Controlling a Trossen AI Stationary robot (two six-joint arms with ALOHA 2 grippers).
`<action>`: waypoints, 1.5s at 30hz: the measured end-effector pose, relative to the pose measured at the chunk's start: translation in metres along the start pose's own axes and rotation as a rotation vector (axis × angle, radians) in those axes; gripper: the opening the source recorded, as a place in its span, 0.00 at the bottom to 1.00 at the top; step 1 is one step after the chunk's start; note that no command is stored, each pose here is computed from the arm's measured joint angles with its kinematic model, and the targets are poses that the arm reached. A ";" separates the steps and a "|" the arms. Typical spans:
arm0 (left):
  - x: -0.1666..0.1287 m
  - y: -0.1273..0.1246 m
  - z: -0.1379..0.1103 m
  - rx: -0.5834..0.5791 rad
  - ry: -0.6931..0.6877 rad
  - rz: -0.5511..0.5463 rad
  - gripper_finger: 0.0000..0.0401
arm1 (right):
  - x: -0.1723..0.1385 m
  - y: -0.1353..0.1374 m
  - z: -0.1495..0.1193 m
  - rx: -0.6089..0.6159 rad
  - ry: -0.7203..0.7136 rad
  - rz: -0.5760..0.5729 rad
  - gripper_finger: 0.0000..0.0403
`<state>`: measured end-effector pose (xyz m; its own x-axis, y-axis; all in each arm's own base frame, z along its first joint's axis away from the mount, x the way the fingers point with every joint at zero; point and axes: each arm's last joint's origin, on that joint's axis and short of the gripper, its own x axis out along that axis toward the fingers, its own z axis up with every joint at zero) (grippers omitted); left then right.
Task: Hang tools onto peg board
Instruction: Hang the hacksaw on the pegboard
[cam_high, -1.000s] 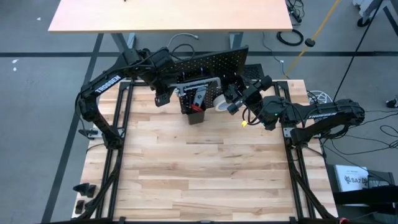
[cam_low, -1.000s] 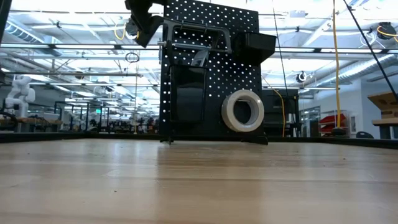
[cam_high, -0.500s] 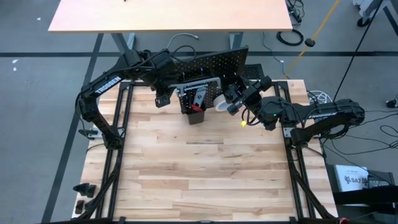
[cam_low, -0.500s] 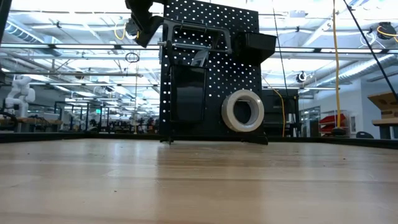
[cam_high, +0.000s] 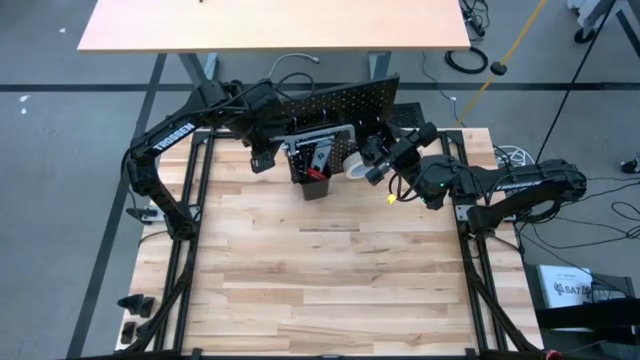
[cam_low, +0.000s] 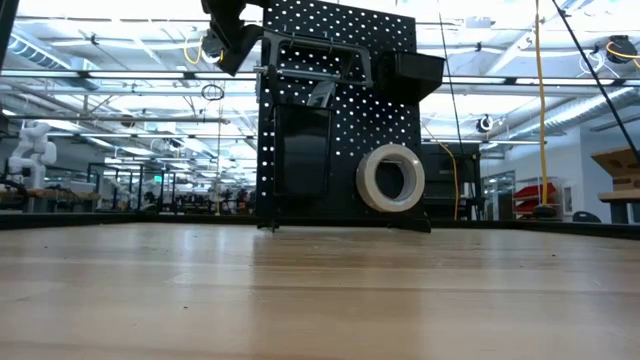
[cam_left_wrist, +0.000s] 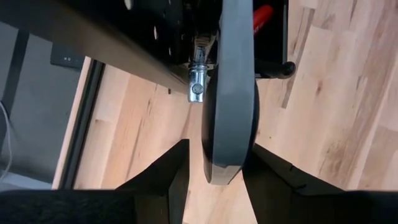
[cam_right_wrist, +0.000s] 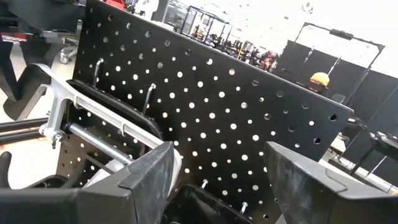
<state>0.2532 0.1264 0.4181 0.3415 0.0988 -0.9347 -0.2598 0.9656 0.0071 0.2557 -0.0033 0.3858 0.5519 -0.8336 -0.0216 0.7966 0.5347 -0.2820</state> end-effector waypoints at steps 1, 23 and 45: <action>0.000 0.000 0.000 -0.006 0.000 0.000 0.36 | 0.000 0.000 0.000 0.000 0.000 0.000 0.60; 0.000 -0.001 0.000 0.008 0.009 0.042 0.36 | 0.051 0.022 -0.028 -0.240 0.017 0.282 0.51; 0.000 -0.001 0.000 0.027 0.009 0.042 0.36 | 0.085 0.028 -0.041 -0.418 0.043 0.065 0.37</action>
<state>0.2536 0.1254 0.4180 0.3224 0.1371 -0.9366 -0.2496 0.9668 0.0556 0.3145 -0.0645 0.3366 0.5804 -0.8094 -0.0896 0.5868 0.4919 -0.6431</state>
